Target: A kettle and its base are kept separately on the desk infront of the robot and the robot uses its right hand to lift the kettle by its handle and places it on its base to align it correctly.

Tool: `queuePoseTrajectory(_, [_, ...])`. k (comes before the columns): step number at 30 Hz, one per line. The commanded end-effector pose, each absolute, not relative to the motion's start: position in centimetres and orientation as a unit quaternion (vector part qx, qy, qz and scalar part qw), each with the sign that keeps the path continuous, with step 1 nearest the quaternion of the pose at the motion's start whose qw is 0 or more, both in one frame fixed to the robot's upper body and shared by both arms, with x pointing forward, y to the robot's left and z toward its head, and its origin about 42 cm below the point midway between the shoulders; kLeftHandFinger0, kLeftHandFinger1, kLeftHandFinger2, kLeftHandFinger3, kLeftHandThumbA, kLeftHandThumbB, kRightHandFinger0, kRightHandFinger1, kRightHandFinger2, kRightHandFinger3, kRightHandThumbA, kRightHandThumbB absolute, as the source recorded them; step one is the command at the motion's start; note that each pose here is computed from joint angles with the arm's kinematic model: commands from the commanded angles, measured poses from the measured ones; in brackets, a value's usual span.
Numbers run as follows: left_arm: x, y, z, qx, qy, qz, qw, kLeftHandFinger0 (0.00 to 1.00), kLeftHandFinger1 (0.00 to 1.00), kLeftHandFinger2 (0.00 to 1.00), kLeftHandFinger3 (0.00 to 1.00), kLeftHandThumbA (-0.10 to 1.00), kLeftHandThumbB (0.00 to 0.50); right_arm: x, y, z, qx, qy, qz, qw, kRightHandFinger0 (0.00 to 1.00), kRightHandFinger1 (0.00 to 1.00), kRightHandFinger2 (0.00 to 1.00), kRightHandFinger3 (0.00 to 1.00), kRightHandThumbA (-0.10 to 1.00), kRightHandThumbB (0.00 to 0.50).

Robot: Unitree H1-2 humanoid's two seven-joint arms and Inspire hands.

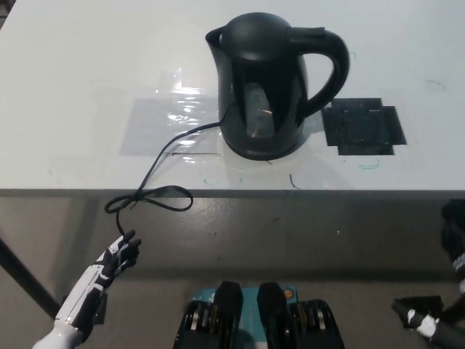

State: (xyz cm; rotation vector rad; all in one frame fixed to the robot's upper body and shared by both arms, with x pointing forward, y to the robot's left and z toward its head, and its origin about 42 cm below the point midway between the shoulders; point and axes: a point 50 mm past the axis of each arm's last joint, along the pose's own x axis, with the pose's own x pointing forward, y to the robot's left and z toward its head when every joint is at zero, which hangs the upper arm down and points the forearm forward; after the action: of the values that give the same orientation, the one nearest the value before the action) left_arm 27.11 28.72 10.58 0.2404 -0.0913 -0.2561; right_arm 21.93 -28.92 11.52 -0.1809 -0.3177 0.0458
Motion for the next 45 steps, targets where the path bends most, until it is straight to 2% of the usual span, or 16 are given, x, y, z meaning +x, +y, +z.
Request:
queuePoseTrajectory(1, [26.4, 29.1, 11.5, 0.124, -0.088, -0.099, 0.983, 1.00, 1.00, 1.00, 1.00, 1.00, 0.212, 22.9, -29.4, 10.0, -0.123, -0.160, 0.025, 0.979, 1.00, 1.00, 1.00, 1.00, 1.00, 0.464])
queuePoseTrajectory(2, [26.0, 29.2, 11.4, 0.121, -0.087, -0.096, 0.984, 1.00, 1.00, 1.00, 1.00, 1.00, 0.192, 23.2, -29.4, 9.2, -0.109, -0.147, 0.024, 0.983, 1.00, 1.00, 1.00, 1.00, 1.00, 0.477])
queuePoseTrajectory(3, [25.7, 29.3, 11.3, 0.120, -0.086, -0.095, 0.985, 1.00, 1.00, 1.00, 1.00, 1.00, 0.199, 23.3, -29.3, 8.9, -0.103, -0.142, 0.025, 0.984, 1.00, 1.00, 1.00, 1.00, 1.00, 0.479])
queuePoseTrajectory(7, [25.3, 29.3, 10.9, 0.116, -0.078, -0.093, 0.986, 1.00, 1.00, 1.00, 1.00, 1.00, 0.203, 23.7, -29.5, 8.4, -0.109, -0.132, 0.033, 0.985, 1.00, 1.00, 1.00, 1.00, 1.00, 0.455])
queuePoseTrajectory(10, [24.7, 29.3, 10.6, 0.116, -0.067, -0.094, 0.986, 1.00, 1.00, 1.00, 1.00, 1.00, 0.214, 23.6, -29.5, 7.7, -0.100, -0.119, 0.037, 0.987, 1.00, 1.00, 1.00, 1.00, 1.00, 0.490])
queuePoseTrajectory(11, [24.5, 29.3, 10.5, 0.114, -0.064, -0.094, 0.987, 1.00, 1.00, 1.00, 1.00, 1.00, 0.199, 23.4, -29.5, 7.5, -0.098, -0.114, 0.038, 0.988, 1.00, 1.00, 1.00, 1.00, 1.00, 0.500])
queuePoseTrajectory(17, [23.7, 29.5, 9.7, 0.109, -0.060, -0.095, 0.988, 1.00, 1.00, 1.00, 1.00, 1.00, 0.197, 22.8, -29.4, 6.8, -0.100, -0.100, 0.049, 0.989, 1.00, 1.00, 1.00, 1.00, 1.00, 0.500])
queuePoseTrajectory(20, [23.9, 29.4, 9.6, 0.106, -0.059, -0.096, 0.988, 1.00, 1.00, 1.00, 1.00, 1.00, 0.229, 22.8, -29.5, 6.8, -0.093, -0.100, 0.050, 0.989, 1.00, 1.00, 1.00, 1.00, 1.00, 0.500])
queuePoseTrajectory(30, [24.1, 29.6, 9.7, 0.104, -0.056, -0.093, 0.989, 1.00, 1.00, 1.00, 1.00, 1.00, 0.222, 23.3, -29.4, 6.9, -0.106, -0.103, 0.056, 0.988, 1.00, 1.00, 1.00, 1.00, 1.00, 0.474])
queuePoseTrajectory(34, [24.2, 29.6, 9.8, 0.108, -0.056, -0.093, 0.988, 1.00, 1.00, 1.00, 1.00, 1.00, 0.218, 23.4, -29.5, 6.9, -0.110, -0.102, 0.056, 0.987, 1.00, 1.00, 1.00, 1.00, 1.00, 0.497])
queuePoseTrajectory(45, [24.6, 29.7, 10.0, 0.109, -0.059, -0.092, 0.988, 1.00, 1.00, 1.00, 1.00, 1.00, 0.228, 23.8, -29.3, 7.0, -0.112, -0.104, 0.059, 0.987, 1.00, 1.00, 1.00, 1.00, 1.00, 0.489])
